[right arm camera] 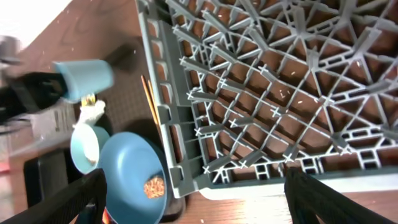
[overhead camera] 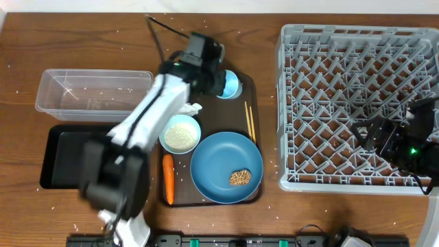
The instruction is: Sort waste into correct bins and load items into the dishwasher rack
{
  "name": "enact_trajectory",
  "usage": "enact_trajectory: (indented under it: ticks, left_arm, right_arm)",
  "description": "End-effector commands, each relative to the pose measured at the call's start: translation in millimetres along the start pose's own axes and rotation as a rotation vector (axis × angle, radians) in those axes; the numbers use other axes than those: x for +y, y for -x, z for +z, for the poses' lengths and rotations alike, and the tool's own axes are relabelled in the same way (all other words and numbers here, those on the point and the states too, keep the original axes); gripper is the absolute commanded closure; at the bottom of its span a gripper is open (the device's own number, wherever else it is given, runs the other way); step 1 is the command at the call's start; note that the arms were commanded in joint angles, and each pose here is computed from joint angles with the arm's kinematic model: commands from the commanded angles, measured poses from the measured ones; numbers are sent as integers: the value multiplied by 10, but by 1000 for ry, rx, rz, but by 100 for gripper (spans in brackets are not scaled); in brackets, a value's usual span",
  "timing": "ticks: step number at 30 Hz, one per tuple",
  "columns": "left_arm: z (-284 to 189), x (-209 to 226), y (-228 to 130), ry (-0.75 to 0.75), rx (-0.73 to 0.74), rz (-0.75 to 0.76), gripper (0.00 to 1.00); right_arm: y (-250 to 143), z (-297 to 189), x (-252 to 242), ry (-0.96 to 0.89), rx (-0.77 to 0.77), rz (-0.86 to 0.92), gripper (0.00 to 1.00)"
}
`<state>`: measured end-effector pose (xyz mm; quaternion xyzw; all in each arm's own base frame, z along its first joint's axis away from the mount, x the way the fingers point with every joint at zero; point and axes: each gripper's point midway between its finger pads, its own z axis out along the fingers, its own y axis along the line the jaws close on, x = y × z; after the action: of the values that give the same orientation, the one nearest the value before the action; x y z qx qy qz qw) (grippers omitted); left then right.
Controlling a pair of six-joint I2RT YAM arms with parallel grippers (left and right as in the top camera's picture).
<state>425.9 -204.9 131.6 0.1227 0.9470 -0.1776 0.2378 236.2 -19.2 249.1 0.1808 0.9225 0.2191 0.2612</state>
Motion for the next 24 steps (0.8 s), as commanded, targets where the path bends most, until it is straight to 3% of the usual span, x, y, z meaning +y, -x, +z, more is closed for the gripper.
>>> enact_trajectory:
  ticks: [1, 5, 10, 17, 24]
  left_arm:
    - [-762, -490, 208, -194, -109, 40, 94]
    - [-1361, -980, 88, -436, -123, 96, 94]
    - [-1943, -1404, -39, -679, -148, 165, 94]
    - [-2358, -1698, -201, -901, -126, 220, 94]
    - [-2514, -1809, -277, -1013, -84, 212, 94]
  right_arm:
    - [-60, -17, 301, 172, 9, -203, 17]
    - [-216, -198, 868, 517, -22, -424, 17]
    - [-315, -454, 1354, 817, -87, -564, 13]
    - [-404, -647, 1703, 1032, -138, -718, 9]
    - [-546, -779, 1972, 1197, -159, -882, 6]
